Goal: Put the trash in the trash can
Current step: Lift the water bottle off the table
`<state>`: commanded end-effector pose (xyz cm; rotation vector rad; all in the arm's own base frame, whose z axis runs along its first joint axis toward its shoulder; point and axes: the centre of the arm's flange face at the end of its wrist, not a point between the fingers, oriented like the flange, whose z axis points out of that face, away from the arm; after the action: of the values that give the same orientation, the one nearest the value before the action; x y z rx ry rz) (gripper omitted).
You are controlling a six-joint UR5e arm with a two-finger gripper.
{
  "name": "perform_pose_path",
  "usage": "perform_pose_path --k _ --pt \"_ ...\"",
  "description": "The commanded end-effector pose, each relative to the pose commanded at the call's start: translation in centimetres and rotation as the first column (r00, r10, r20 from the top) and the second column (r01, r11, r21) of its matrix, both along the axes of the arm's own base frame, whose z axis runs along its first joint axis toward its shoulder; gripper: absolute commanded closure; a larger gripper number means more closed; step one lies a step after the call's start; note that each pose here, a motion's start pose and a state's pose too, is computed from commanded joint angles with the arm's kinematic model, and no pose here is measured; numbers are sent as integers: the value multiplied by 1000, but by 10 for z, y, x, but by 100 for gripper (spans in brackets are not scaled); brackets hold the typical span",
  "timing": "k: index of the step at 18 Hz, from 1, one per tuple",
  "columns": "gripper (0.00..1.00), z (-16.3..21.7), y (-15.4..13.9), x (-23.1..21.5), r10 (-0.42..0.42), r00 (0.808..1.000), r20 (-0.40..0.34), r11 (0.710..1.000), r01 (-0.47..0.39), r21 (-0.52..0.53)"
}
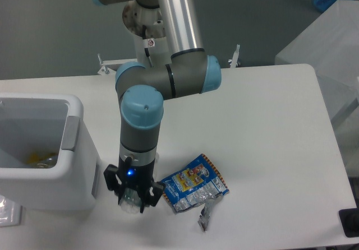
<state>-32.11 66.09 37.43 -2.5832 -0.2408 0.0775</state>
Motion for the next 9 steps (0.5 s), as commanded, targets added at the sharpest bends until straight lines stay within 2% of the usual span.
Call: perform_pose_path --k 2,5,9 --pt "41 17 0 -11 42 999 -2 999 -42 30" --pt "41 66 0 -26 158 987 20 980 -160 121" --pt "41 106 -10 -26 181 980 80 960 -194 204"
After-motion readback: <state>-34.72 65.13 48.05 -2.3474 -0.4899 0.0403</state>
